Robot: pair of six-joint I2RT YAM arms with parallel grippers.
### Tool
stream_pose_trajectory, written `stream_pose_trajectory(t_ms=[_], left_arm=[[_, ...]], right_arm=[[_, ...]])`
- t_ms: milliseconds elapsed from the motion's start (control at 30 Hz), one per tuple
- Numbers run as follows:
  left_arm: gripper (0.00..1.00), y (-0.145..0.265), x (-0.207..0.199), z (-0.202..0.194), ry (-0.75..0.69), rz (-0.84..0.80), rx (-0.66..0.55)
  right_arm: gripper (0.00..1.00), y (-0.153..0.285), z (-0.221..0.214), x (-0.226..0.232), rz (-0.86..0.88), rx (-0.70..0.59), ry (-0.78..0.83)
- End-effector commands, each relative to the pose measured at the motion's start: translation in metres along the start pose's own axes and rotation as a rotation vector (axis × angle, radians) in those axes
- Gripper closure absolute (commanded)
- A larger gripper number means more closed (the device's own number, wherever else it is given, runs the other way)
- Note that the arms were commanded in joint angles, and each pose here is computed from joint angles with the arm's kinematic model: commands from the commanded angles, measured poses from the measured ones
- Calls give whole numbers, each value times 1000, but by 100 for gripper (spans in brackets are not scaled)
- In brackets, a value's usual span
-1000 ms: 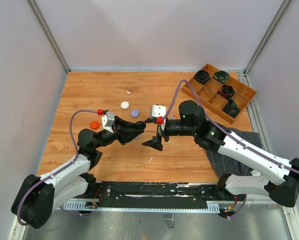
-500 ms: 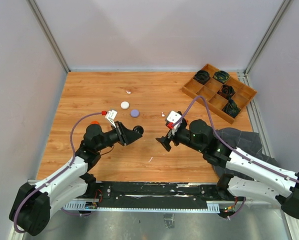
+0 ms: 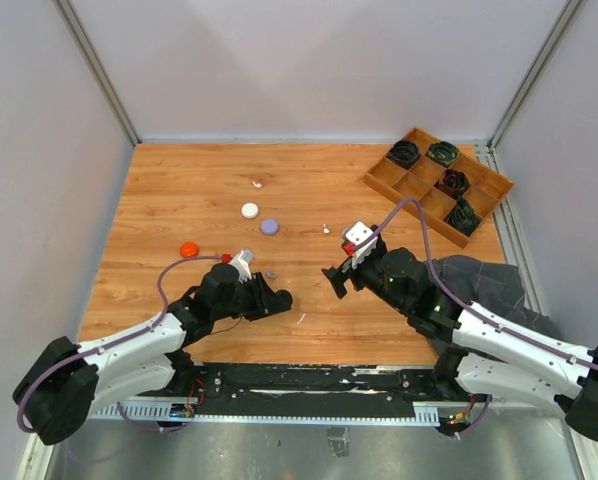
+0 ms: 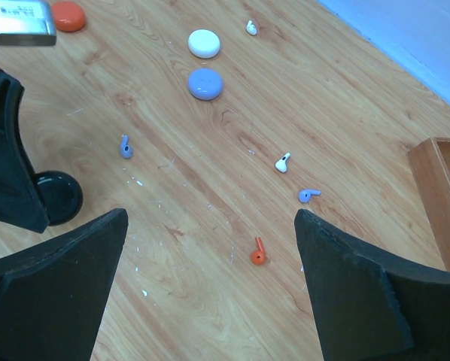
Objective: Insert the wireless bluetooth earbuds into the charging case
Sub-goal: Place the charging case.
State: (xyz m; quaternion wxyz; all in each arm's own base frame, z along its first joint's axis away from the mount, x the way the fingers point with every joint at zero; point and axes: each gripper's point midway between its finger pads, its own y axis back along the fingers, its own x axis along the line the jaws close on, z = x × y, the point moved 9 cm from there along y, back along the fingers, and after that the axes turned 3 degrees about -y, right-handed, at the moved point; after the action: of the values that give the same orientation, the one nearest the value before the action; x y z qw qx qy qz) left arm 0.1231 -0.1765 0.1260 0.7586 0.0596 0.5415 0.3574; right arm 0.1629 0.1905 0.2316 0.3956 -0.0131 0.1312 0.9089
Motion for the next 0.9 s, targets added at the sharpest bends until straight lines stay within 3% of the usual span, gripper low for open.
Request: stream_pose_trajectory(t_ms=[0,300,467,633,767,867], left_arm=[[83,-12,11,-11,43,110,32],[67,-27,13,-26,30,226,110],[50,-16,19,-24,-4,328,102],[37,6,26,-17,-28,468,26],[18,25,28,-5,-39,578,-58],[10,38,26,14,-61,622,-111]], right_arm=[[6,1,3,-3,-39,-42,-37],[6,5,5,-6,-49,-58,-53],[6,6,6,-8,-49,-68,-64],[6,7,6,-9,-45,-72,-74],[6,7,7,-9,-40,-73,-77],[5,6,6,-9,-31,-70,-77]])
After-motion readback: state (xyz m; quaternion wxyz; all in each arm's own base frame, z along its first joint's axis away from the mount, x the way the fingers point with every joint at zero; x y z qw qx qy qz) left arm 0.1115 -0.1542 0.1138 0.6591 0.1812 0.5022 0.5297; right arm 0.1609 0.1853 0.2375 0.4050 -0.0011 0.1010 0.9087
